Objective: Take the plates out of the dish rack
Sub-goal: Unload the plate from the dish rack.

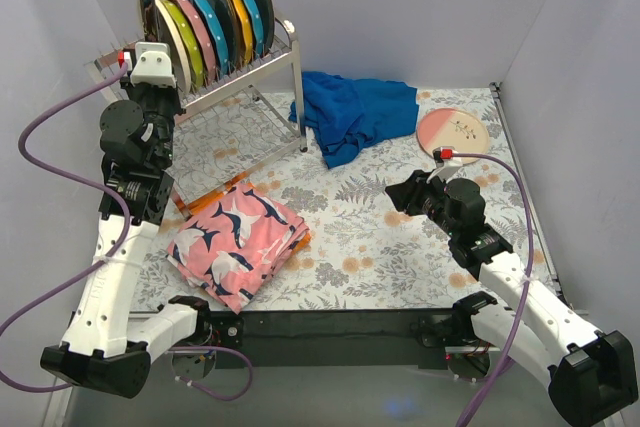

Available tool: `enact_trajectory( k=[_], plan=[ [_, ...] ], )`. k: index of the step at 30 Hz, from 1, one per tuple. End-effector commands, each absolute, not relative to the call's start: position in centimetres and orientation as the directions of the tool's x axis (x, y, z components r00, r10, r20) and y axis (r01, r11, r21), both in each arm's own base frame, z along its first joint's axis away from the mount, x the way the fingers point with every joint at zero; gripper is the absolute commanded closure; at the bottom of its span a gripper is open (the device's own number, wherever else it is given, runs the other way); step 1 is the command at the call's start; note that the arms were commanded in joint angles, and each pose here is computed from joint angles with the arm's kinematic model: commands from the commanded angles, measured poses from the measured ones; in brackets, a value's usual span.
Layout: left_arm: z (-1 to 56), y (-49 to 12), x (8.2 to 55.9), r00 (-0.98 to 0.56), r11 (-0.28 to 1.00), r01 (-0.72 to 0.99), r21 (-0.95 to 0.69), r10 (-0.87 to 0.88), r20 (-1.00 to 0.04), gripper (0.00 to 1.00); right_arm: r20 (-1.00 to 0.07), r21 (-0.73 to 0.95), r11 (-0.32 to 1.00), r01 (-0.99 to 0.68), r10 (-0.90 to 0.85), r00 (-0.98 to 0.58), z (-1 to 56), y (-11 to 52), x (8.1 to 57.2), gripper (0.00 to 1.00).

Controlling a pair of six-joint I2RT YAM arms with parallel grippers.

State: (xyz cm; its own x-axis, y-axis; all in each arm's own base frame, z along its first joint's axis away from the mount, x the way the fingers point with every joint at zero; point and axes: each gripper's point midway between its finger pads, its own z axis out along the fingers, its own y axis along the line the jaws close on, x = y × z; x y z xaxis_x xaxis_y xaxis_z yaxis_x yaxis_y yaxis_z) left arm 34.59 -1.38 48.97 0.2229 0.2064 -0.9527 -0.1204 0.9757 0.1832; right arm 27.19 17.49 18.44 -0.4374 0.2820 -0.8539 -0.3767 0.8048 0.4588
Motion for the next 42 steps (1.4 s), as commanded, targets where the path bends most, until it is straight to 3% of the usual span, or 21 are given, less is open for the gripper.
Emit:
enact_trajectory(
  k=[1,21,42],
  plan=[
    [55.4,-2.7,31.3,0.448,0.987,-0.065,0.147,0.161,-0.880,1.00,-0.878,0.437,0.808,-0.396,0.287,-0.383,20.2,17.4,27.5,0.58],
    [59.7,-2.3,29.7,0.515,0.984,-0.089,0.157,0.181,-0.838,1.00,-0.879,0.433,0.810,-0.395,0.284,-0.382,20.2,17.4,27.5,0.58],
    [59.4,-0.7,28.4,0.490,0.971,-0.164,0.174,0.233,-0.840,1.00,-0.880,0.432,0.807,-0.402,0.281,-0.382,20.3,17.6,27.4,0.58]
  ],
)
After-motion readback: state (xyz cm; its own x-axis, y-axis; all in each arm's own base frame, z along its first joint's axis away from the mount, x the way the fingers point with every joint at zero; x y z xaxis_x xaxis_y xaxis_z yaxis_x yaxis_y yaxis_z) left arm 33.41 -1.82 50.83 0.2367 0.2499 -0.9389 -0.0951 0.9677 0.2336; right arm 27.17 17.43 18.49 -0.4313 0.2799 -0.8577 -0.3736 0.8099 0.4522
